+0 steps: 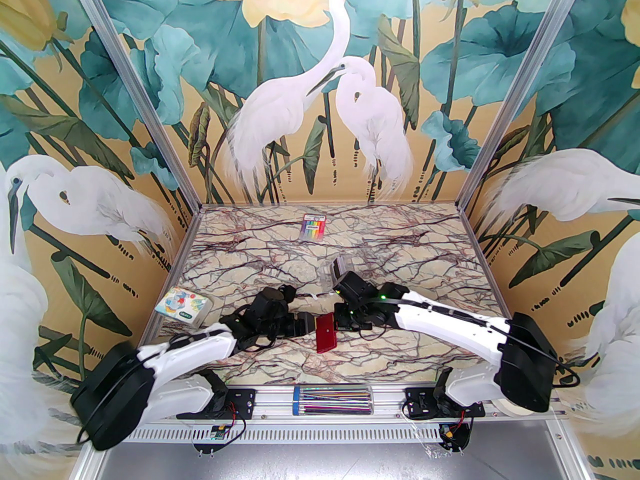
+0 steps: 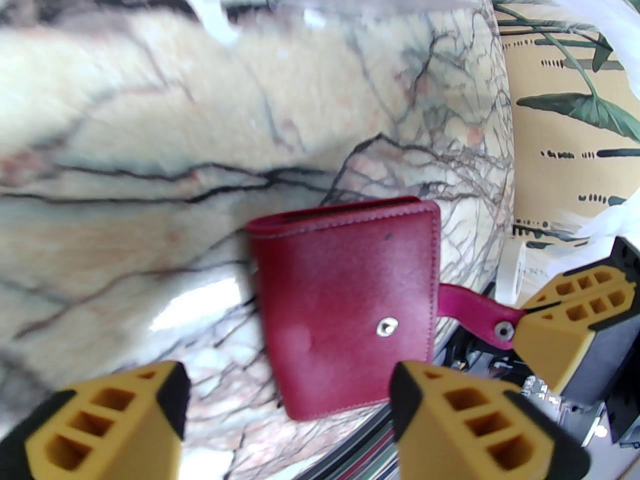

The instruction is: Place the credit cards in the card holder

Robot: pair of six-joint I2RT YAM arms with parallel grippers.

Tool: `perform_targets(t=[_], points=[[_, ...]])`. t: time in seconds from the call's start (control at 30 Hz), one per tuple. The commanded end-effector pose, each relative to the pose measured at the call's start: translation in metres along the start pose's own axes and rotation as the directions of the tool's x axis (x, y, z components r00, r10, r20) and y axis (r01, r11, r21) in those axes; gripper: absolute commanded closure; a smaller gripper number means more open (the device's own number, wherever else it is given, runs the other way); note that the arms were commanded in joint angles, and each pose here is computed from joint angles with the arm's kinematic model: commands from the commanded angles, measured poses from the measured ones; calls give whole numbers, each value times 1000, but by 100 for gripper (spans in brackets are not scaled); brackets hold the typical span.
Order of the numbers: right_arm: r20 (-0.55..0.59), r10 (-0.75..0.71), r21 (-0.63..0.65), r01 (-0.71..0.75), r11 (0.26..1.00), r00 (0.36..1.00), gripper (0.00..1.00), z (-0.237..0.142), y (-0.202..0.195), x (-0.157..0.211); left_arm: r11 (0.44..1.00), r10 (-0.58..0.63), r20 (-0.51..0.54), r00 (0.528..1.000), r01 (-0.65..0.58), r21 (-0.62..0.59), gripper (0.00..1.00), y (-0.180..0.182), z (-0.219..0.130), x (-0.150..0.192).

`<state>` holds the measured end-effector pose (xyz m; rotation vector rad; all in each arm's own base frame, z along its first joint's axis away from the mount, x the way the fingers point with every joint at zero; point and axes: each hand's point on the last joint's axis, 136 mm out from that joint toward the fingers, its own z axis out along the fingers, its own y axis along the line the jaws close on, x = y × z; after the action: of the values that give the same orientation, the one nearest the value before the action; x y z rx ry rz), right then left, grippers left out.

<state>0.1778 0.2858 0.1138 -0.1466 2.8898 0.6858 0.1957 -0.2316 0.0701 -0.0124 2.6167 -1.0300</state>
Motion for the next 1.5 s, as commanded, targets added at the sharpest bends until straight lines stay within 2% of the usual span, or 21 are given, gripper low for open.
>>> perform_targets(t=[0.0,0.37,0.67,0.8,1.07,1.23,1.47], points=[[12,-22,-88,23,996,1000,100,-16,24,-6,994,20,23,1000,-17,-104,26,15,-15,0],[-10,-43,-188,40,981,999,100,-11,60,-9,991,26,90,996,-14,-130,24,17,-39,-5],[-15,-47,-165,44,985,999,100,-1,61,-12,995,30,76,997,-23,-97,25,13,-37,-2],[11,-50,-100,51,994,999,100,-6,48,-14,998,33,60,998,-29,-57,30,6,-34,-1],[26,-8,70,6,998,1000,100,-8,-9,-11,999,24,28,999,-25,26,40,-9,-28,2],[25,28,90,-30,995,999,100,-8,-33,-8,991,21,-16,1000,-19,132,48,-28,-20,5],[27,58,98,-61,993,998,100,0,-51,-7,987,27,-49,998,-19,160,57,-38,-5,7]])
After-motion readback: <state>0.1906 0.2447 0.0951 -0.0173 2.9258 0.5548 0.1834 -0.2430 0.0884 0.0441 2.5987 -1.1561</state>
